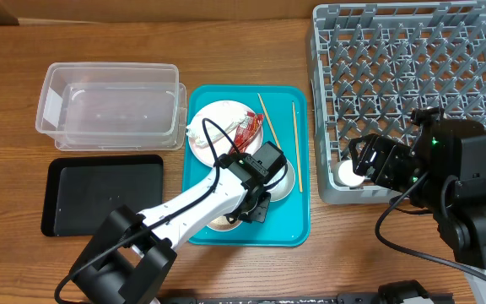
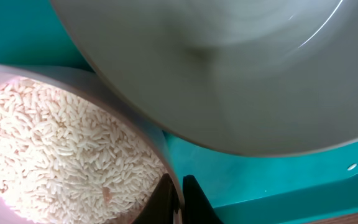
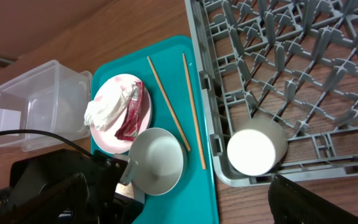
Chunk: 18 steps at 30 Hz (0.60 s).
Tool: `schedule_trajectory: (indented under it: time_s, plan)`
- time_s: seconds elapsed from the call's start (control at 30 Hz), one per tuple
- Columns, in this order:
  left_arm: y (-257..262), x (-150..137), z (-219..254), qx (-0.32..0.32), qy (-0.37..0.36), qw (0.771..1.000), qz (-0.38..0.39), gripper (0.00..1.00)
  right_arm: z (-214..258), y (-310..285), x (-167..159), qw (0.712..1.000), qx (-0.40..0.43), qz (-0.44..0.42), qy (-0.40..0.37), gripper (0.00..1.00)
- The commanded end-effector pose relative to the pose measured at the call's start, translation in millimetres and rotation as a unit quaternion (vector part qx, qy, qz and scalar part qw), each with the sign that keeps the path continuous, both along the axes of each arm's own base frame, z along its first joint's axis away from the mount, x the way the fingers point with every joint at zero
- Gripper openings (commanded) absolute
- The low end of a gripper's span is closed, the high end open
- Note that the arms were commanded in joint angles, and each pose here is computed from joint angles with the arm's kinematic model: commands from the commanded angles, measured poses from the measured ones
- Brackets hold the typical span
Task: Sort waste into correct bins and load items into the dishwasher
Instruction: 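Grasp the pink bowl of rice with the left gripper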
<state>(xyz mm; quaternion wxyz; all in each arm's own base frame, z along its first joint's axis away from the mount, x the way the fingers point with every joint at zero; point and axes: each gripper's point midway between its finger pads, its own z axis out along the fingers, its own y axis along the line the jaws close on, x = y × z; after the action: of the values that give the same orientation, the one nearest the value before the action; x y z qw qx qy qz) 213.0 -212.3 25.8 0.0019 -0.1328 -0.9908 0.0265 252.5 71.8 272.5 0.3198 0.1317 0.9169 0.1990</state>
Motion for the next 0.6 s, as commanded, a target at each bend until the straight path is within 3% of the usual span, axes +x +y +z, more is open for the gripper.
schedule_trajectory:
  time_s: [0.0, 0.27, 0.57]
  plan:
    - [0, -6, -1, 0.002, 0.02, 1.0, 0.003, 0.04, 12, 1, 1, 1.0, 0.003, 0.003, -0.018, 0.94]
    - [16, -1, 45, -0.018, 0.013, 0.998, 0.05, 0.04, 12, 0, 1, 1.0, 0.003, 0.003, -0.017, 0.94]
    - [56, 37, 113, -0.194, -0.018, 0.973, 0.128, 0.04, 12, 0, 1, 1.0, 0.002, 0.002, -0.018, 0.94]
